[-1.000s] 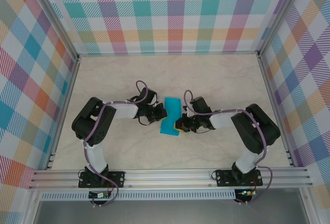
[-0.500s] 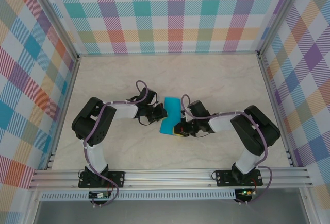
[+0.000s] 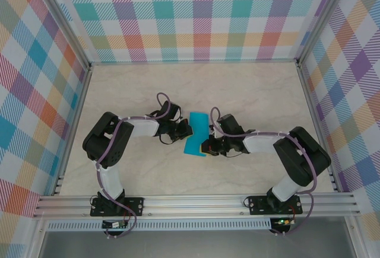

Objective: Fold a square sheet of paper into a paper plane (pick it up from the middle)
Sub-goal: Fold the square sheet of paper in half at the center of the table.

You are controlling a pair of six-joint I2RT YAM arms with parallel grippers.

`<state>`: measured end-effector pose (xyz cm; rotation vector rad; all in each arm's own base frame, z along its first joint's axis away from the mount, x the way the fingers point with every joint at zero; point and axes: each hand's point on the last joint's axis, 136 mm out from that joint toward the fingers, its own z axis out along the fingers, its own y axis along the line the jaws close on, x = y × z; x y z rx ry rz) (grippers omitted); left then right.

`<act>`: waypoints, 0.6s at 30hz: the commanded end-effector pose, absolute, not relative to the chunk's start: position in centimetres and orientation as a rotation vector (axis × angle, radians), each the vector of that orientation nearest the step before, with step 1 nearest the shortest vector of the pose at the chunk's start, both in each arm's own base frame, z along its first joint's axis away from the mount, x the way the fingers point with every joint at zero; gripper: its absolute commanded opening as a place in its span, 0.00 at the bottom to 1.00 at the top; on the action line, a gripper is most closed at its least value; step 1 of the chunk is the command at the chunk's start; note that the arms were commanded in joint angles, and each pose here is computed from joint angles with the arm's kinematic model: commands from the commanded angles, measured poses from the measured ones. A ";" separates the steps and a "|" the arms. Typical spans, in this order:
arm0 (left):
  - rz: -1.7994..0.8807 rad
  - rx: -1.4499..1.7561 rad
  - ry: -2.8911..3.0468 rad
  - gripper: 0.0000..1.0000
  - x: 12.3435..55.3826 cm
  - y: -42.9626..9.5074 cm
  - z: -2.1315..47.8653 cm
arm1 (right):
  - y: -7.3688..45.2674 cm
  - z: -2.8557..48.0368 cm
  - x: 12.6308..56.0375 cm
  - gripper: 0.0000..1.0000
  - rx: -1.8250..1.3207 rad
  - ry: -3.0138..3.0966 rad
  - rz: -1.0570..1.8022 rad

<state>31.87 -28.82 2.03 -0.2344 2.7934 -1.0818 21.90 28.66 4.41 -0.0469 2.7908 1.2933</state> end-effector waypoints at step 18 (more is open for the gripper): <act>-0.972 -0.257 2.947 0.00 29.2 -27.6 -1.2 | 27.2 0.5 21.2 0.03 -0.027 2.879 1.148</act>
